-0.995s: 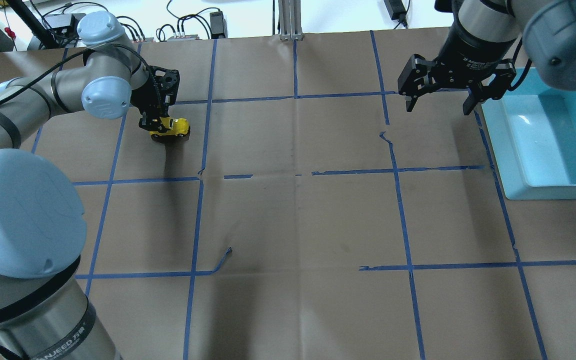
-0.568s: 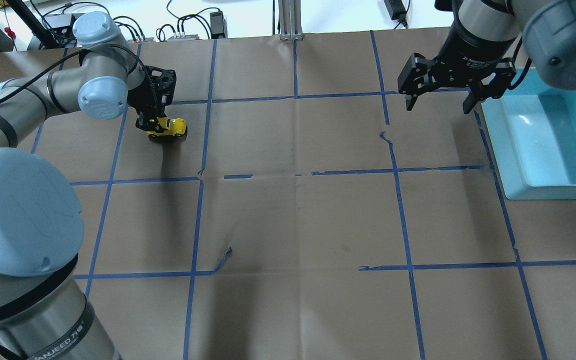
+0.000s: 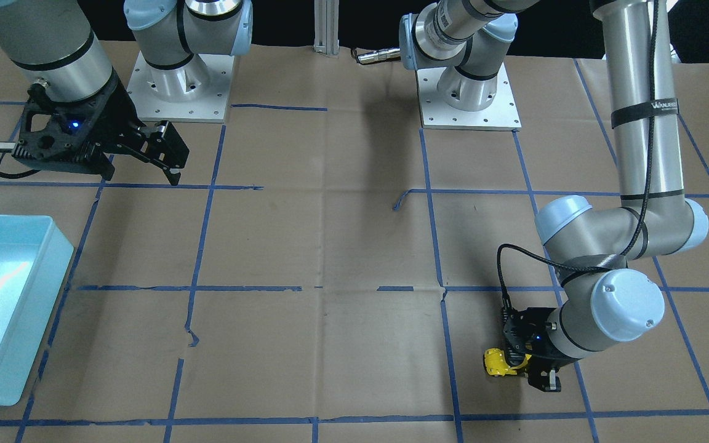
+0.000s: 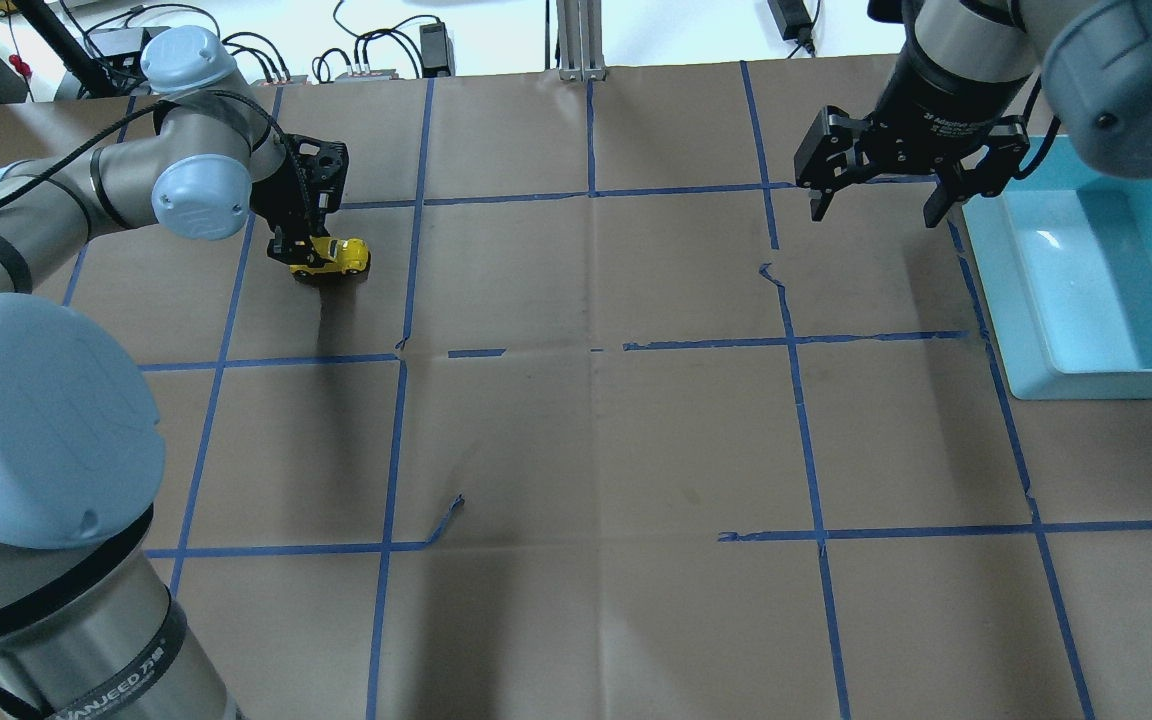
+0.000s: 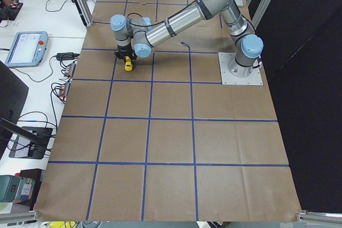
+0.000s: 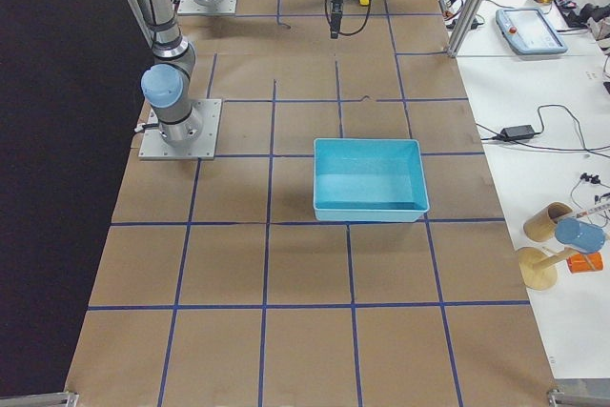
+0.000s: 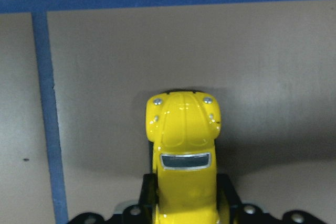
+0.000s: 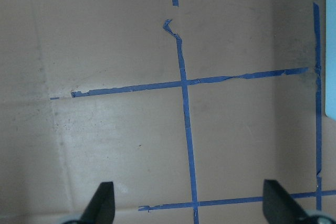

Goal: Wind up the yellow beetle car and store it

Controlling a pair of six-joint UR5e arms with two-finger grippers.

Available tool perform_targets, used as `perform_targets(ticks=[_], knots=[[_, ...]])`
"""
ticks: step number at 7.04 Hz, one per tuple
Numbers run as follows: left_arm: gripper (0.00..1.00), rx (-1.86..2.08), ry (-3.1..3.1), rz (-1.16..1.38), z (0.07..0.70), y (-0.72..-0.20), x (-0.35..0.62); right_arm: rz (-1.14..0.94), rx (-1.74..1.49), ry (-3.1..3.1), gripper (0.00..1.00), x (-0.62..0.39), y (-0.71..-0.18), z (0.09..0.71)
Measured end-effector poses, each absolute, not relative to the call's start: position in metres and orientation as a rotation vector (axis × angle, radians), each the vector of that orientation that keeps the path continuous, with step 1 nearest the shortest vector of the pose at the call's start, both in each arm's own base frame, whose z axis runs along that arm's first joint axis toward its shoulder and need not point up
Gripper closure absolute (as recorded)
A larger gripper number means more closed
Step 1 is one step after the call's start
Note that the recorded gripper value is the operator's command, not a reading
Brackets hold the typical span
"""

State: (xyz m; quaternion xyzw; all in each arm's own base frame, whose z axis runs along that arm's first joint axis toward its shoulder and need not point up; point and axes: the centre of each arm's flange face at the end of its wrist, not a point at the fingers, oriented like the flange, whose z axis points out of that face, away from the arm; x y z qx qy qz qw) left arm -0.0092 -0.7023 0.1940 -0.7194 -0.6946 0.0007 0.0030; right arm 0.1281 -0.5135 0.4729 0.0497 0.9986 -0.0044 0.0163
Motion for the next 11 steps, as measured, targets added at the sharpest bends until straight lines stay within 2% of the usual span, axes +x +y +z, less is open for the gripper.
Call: perform_targets(ticks=[11], knots=[[0.99, -2.248, -2.18, 0.006, 0.195, -0.699, 0.045, -0.023, 0.159, 3.104, 0.0, 0.128, -0.514, 0.476]])
